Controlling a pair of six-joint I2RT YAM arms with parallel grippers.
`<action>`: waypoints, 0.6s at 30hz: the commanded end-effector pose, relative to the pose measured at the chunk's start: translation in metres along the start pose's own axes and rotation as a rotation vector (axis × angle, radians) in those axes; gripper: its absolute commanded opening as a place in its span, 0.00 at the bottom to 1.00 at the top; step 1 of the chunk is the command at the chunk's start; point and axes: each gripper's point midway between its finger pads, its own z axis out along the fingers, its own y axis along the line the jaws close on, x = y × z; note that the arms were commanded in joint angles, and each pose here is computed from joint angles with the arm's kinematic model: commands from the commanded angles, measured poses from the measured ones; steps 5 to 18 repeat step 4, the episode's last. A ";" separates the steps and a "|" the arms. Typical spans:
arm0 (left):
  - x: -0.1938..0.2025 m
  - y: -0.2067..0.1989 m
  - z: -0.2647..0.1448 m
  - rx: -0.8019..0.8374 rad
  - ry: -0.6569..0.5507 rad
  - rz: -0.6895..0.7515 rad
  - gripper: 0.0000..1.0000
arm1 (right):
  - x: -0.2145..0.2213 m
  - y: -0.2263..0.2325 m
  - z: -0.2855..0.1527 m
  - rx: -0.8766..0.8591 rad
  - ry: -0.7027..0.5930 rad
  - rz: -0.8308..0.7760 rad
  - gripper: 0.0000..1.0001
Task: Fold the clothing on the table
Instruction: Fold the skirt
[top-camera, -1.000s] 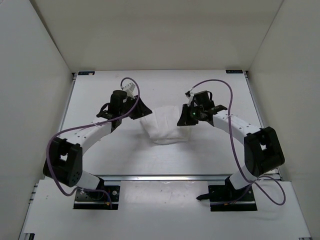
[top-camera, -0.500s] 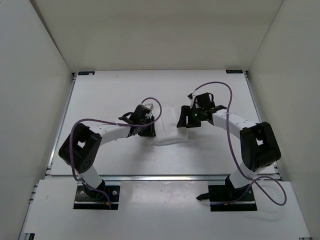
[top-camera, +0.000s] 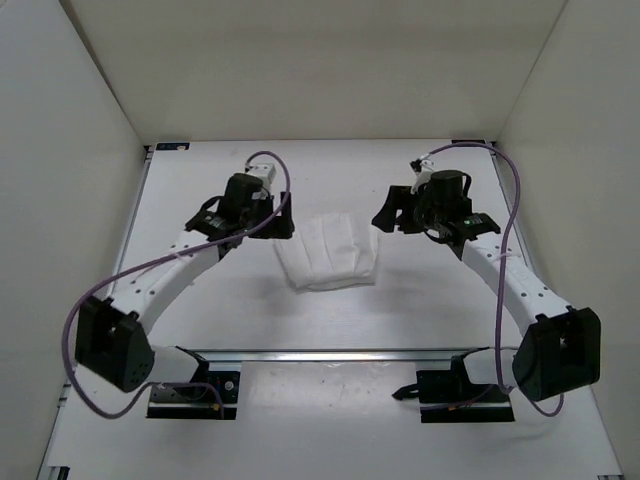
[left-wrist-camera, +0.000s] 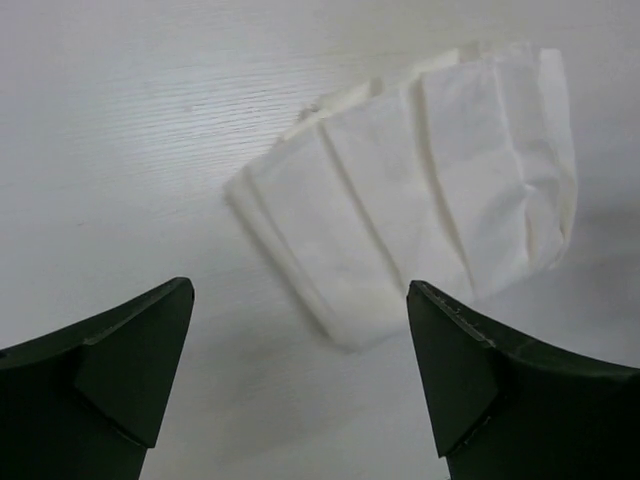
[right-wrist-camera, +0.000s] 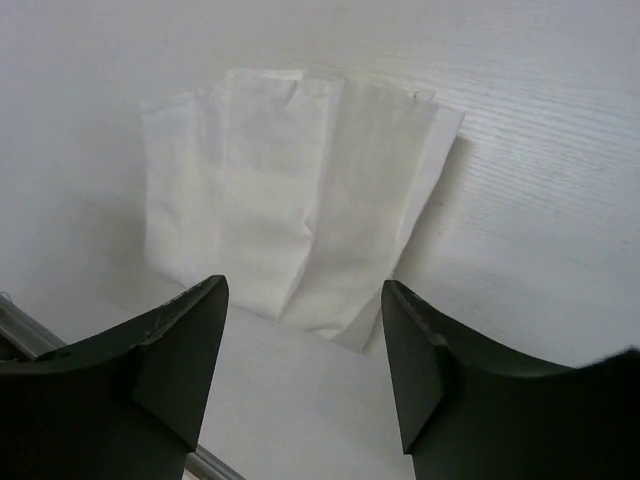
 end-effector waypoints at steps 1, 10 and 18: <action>0.016 0.039 -0.027 -0.117 0.019 0.042 0.98 | 0.032 -0.022 0.005 0.056 0.085 0.040 0.58; 0.029 0.059 -0.038 -0.193 0.069 0.059 0.98 | 0.051 -0.024 0.012 0.048 0.142 0.063 0.59; 0.029 0.059 -0.038 -0.193 0.069 0.059 0.98 | 0.051 -0.024 0.012 0.048 0.142 0.063 0.59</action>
